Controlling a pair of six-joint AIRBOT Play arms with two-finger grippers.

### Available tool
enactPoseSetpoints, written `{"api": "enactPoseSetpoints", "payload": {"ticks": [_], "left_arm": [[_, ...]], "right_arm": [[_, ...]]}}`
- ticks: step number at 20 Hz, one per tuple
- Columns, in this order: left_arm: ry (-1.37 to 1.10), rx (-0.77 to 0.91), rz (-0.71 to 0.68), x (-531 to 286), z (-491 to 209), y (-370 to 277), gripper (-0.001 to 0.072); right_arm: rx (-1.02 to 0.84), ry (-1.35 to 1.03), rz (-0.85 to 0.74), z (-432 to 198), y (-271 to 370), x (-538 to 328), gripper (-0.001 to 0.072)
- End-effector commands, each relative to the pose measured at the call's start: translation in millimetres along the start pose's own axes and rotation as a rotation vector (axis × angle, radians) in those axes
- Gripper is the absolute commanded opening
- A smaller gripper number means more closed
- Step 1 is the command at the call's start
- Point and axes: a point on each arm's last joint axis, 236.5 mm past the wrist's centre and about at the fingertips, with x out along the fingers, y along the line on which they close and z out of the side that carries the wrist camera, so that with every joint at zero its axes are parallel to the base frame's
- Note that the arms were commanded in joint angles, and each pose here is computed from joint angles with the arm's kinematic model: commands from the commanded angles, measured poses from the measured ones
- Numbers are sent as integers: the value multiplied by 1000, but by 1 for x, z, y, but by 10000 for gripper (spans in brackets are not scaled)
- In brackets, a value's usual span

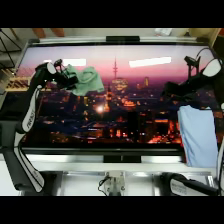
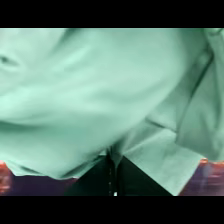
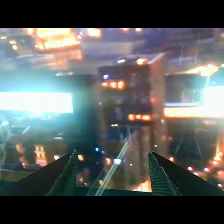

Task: Fold the shirts.

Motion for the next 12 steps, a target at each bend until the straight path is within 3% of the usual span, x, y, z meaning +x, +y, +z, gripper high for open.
{"api": "enactPoseSetpoints", "payload": {"ticks": [1,4,7,9,12], "left_arm": [[-98,47,-137,-43,22,-43,32],[-335,350,-203,-174,38,-116,32],[-603,575,-287,-342,-2,-195,32],[-721,639,-307,-417,-38,-218,32],[-661,651,-370,-437,-88,-236,33]], "right_arm": [[1,-25,12,3,4,-6,563],[-46,-151,5,9,16,-42,562],[-185,-310,-89,-5,34,-104,562],[-198,-397,-85,-27,50,-143,562],[-163,-374,-39,-71,67,-165,562]]}}
